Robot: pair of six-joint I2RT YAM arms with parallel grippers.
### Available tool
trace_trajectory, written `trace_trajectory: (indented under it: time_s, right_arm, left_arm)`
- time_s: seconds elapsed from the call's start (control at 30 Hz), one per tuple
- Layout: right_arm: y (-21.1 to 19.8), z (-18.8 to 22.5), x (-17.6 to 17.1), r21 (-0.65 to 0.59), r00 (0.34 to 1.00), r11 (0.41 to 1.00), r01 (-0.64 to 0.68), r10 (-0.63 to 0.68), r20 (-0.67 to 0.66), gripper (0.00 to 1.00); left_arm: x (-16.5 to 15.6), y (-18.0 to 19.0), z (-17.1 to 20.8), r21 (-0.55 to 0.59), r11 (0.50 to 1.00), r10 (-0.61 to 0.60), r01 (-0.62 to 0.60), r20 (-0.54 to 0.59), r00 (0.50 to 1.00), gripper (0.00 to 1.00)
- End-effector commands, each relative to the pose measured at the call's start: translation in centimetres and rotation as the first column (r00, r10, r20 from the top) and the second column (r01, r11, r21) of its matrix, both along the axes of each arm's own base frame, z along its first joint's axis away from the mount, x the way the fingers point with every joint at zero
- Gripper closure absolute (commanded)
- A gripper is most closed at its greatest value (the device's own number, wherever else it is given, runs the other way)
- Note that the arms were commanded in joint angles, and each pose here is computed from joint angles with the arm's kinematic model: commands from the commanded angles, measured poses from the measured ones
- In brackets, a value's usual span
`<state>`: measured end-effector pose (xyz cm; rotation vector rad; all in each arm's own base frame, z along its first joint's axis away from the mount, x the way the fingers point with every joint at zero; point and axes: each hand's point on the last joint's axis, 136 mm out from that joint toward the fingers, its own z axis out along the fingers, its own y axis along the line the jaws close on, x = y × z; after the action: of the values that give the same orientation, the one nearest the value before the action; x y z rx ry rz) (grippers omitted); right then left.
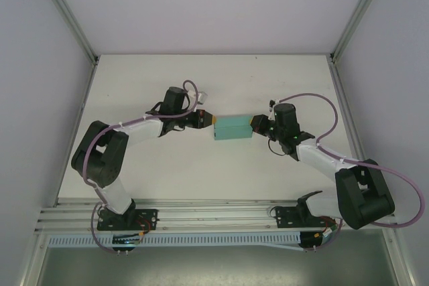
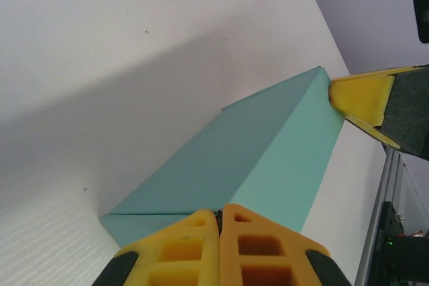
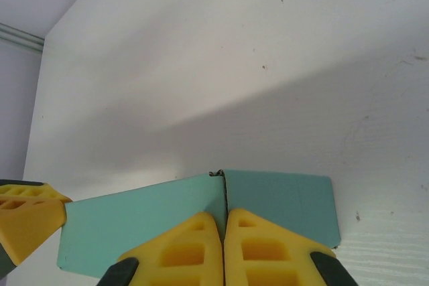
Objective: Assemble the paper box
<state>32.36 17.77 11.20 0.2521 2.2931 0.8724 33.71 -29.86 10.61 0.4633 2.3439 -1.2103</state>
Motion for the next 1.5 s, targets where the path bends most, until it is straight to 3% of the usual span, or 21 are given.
trace_trajectory:
  time_s: [0.0,0.17,0.37,0.5,0.57,0.73,0.83,0.97,1.13,1.3,1.37,1.47]
  right_arm:
    - [-2.3,-6.3,-3.9,-0.108,0.965,0.994,0.032,-0.059,-0.256,0.95]
    - [-2.0,-5.0,-3.7,-0.097,0.971,0.995,0.016,-0.039,-0.235,0.89]
    - [-2.9,-1.2,-2.2,-0.192,0.990,0.981,0.010,-0.037,-0.139,0.64]
    - [-2.5,2.5,-1.2,-0.227,0.999,0.973,-0.045,0.040,-0.028,0.43]
    - [-2.4,4.1,-1.0,-0.249,0.997,0.966,-0.071,0.074,0.002,0.32]
    - [-1.2,6.3,-0.8,-0.298,0.972,0.935,-0.192,0.222,0.071,0.05]
    - [-0.1,6.6,-0.8,-0.345,0.934,0.890,-0.299,0.347,0.087,0.01]
    - [0.7,6.7,0.0,-0.427,0.880,0.813,-0.395,0.468,0.078,0.01]
    - [2.1,6.9,0.6,-0.511,0.771,0.694,-0.507,0.630,0.091,0.01]
    - [3.8,5.5,-1.4,-0.519,0.578,0.516,-0.682,0.815,0.050,0.01]
    - [3.9,4.8,-1.4,-0.514,0.567,0.494,-0.701,0.824,0.017,0.01]
    - [4.6,4.3,-2.9,-0.491,0.477,0.413,-0.767,0.879,-0.005,0.01]
  left_arm:
    - [-3.7,4.6,-9.9,0.314,0.949,0.081,-0.027,-0.160,0.984,1.00]
    - [-4.3,4.1,-9.7,0.332,0.943,0.029,0.009,-0.109,0.994,0.97]
    - [-3.4,2.3,-7.2,0.261,0.965,-0.006,0.036,-0.114,0.993,0.87]
    - [-2.4,1.3,-4.7,0.225,0.974,-0.013,0.033,-0.091,0.996,0.69]
    - [-1.6,0.9,-3.1,0.225,0.974,-0.015,0.031,-0.074,0.997,0.52]
    - [-0.1,-0.4,1.7,0.163,0.986,-0.035,0.034,0.004,0.999,0.27]
    - [0.5,-0.5,4.0,0.146,0.989,-0.020,0.012,0.050,0.999,0.02]
    - [0.9,-0.1,5.0,0.159,0.987,0.003,-0.016,0.082,0.997,0.01]
    - [-0.1,0.4,2.9,0.177,0.984,0.005,-0.009,0.023,1.000,0.02]
    - [-0.9,0.7,0.4,0.192,0.981,0.004,0.003,-0.036,0.999,0.02]
    - [-1.2,0.5,0.3,0.185,0.983,-0.004,0.013,-0.049,0.999,0.04]
    - [-1.4,0.4,-0.8,0.192,0.981,-0.012,0.026,-0.076,0.997,0.06]
